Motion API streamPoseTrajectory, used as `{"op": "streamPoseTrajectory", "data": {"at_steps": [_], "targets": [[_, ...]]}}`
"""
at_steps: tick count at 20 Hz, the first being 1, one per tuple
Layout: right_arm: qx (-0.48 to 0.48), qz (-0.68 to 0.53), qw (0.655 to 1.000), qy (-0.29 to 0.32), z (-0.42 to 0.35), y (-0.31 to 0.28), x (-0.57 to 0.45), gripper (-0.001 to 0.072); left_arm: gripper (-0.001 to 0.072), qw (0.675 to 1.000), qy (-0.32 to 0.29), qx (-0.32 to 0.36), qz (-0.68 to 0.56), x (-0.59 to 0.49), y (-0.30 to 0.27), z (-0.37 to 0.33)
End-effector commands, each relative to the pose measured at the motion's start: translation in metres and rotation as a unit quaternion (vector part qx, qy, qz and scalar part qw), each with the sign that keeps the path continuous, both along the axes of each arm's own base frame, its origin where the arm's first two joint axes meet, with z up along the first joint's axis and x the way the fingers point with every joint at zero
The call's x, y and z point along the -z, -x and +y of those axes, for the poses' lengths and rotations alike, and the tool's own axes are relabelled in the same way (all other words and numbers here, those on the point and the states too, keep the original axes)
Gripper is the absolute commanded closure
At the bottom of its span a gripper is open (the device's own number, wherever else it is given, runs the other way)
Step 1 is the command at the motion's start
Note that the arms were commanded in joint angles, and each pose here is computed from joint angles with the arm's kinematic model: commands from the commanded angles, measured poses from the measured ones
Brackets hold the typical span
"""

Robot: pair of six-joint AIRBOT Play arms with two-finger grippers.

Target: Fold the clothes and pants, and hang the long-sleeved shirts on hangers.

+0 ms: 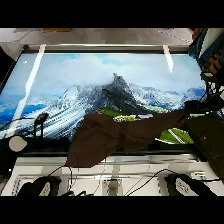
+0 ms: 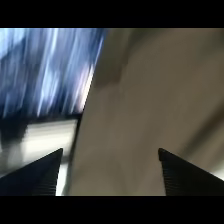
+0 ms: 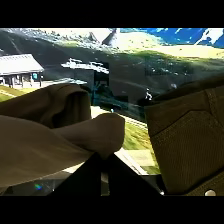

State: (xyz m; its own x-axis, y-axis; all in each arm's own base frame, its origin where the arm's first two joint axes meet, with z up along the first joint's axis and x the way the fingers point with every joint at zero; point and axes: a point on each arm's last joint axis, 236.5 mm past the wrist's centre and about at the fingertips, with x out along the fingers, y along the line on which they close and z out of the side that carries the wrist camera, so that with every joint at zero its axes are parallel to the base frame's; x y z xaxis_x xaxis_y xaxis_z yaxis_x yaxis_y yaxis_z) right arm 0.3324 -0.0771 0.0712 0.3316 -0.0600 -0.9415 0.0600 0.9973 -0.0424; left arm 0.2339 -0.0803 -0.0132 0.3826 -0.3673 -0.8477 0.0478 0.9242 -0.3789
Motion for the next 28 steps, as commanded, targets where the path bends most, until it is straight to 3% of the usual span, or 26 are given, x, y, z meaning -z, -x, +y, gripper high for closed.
{"op": "streamPoseTrajectory", "data": {"at_steps": [1, 3, 9, 15, 21, 22, 25, 27, 28], "targets": [[0.000, 0.002, 1.000, 0.001, 0.000, 0.000, 0.001, 0.0691, 0.0138, 0.983, 0.072, -0.105, -0.132, -0.043, -0.079, 0.001], [0.000, -0.002, 1.000, -0.001, 0.000, -0.002, 0.000, 0.0690, 0.0135, 0.988, 0.073, -0.103, -0.089, -0.019, -0.087, -0.003], [0.000, -0.017, 1.000, 0.000, 0.000, -0.008, -0.002, 0.0690, 0.0134, 0.994, 0.045, 0.085, -0.055, 0.033, -0.118, -0.073], [0.000, -0.016, 1.000, 0.000, 0.000, -0.008, -0.002, 0.0690, 0.0135, 0.992, 0.034, 0.119, -0.037, 0.064, -0.162, -0.094], [0.000, -0.017, 1.000, -0.001, 0.000, -0.008, -0.002, 0.0691, 0.0139, 0.990, 0.042, 0.136, -0.010, 0.073, -0.152, -0.101], [0.000, -0.017, 1.000, -0.003, 0.001, -0.008, -0.002, 0.0690, 0.0181, 0.989, 0.043, 0.140, -0.009, 0.074, -0.151, -0.104], [-0.001, -0.021, 1.000, -0.020, 0.009, -0.010, -0.002, 0.0690, 0.0424, 0.987, 0.041, 0.153, -0.013, 0.073, -0.147, -0.115], [0.000, -0.026, 0.999, -0.043, 0.019, -0.012, -0.003, 0.0691, 0.0684, 0.988, 0.034, 0.145, -0.030, 0.072, -0.156, -0.116], [0.002, -0.031, 0.998, -0.063, 0.027, -0.015, -0.004, 0.0690, 0.0688, 0.989, 0.029, 0.137, -0.046, 0.068, -0.164, -0.113]]}}
